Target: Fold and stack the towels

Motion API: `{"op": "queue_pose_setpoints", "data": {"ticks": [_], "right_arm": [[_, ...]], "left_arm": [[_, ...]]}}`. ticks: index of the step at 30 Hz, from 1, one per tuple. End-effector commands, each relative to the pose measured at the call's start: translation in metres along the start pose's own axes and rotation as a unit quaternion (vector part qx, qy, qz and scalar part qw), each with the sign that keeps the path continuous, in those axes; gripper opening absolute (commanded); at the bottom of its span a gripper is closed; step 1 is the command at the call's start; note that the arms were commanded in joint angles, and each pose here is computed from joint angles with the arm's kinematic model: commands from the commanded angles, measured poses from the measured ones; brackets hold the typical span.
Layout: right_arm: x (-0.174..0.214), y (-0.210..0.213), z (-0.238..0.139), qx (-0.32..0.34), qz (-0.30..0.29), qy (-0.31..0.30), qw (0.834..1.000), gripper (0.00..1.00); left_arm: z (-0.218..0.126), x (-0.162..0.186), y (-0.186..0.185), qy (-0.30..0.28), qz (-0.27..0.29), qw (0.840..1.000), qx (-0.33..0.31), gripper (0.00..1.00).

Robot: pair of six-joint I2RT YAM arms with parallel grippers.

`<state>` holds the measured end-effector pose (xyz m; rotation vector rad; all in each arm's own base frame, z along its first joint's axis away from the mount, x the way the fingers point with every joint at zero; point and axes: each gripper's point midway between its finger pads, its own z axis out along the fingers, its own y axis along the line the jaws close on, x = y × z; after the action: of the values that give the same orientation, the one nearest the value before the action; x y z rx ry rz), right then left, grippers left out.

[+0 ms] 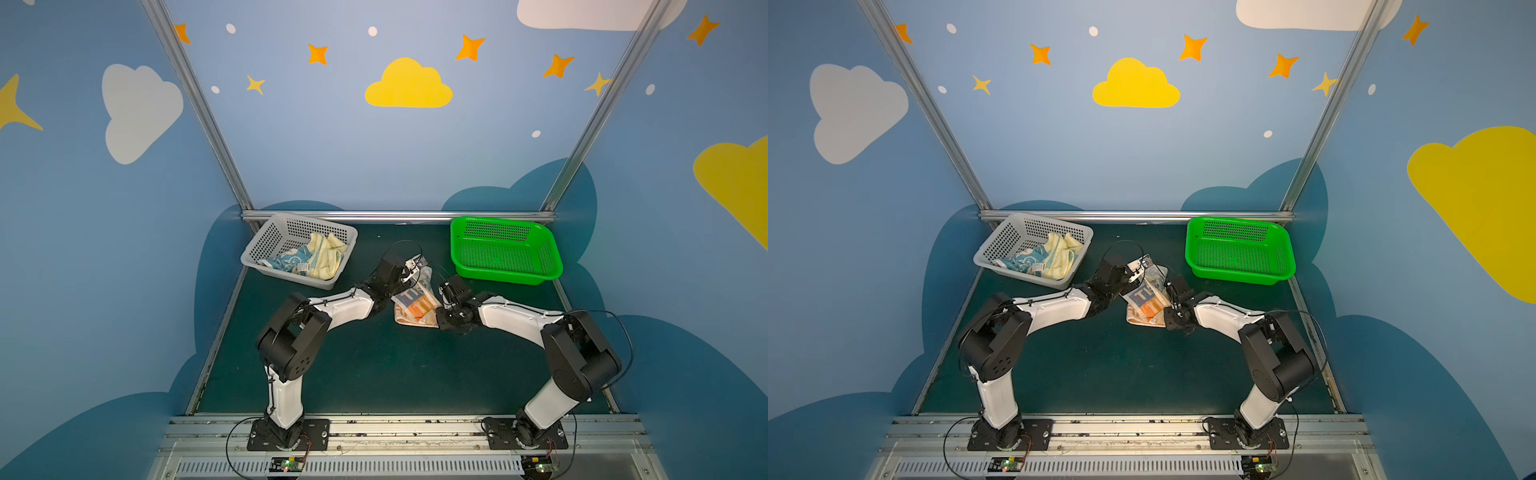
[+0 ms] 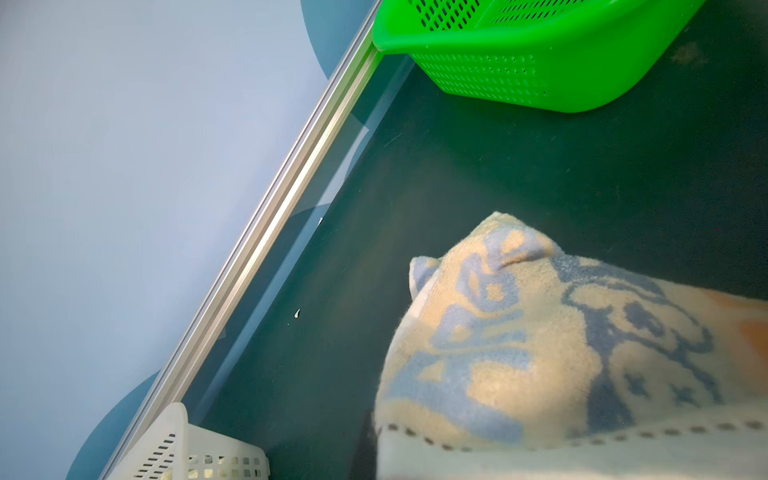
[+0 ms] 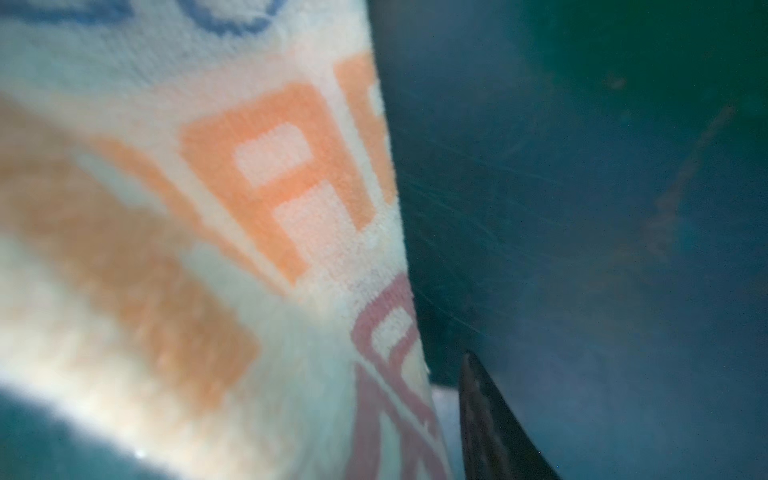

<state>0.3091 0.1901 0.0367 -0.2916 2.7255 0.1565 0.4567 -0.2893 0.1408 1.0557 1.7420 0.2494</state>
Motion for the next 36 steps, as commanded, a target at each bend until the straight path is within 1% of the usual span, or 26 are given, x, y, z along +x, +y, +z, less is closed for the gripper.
{"op": "queue_pose_setpoints", "data": {"ticks": [1,10,13,18,21,26,36], "right_arm": [[-0.016,-0.016,-0.02,0.035,0.012,-0.019,0.999,0.44],[-0.036,-0.037,-0.025,0.05,0.026,-0.032,0.998,0.45],[-0.041,-0.033,-0.023,0.028,0.013,-0.037,0.999,0.44],[-0.046,-0.013,-0.021,-0.031,-0.033,-0.054,0.998,0.43],[-0.047,-0.009,-0.019,-0.048,-0.047,-0.06,0.996,0.42],[-0.048,-0.013,-0.013,-0.044,-0.047,-0.057,0.996,0.41],[-0.044,-0.023,0.004,-0.044,-0.02,-0.034,0.998,0.39]], "left_arm": [[0.005,-0.001,0.0,0.004,0.009,1.0,0.004,0.03],[0.005,-0.007,-0.006,0.002,0.023,1.0,0.014,0.03],[0.005,-0.008,-0.008,0.0,0.027,1.0,0.016,0.03],[0.006,-0.007,-0.011,0.0,0.034,0.999,0.019,0.03],[0.006,-0.007,-0.012,0.001,0.039,0.999,0.019,0.03],[0.005,-0.007,-0.011,0.001,0.041,0.999,0.017,0.03],[0.004,-0.006,-0.01,0.004,0.046,0.999,0.015,0.03]]}}
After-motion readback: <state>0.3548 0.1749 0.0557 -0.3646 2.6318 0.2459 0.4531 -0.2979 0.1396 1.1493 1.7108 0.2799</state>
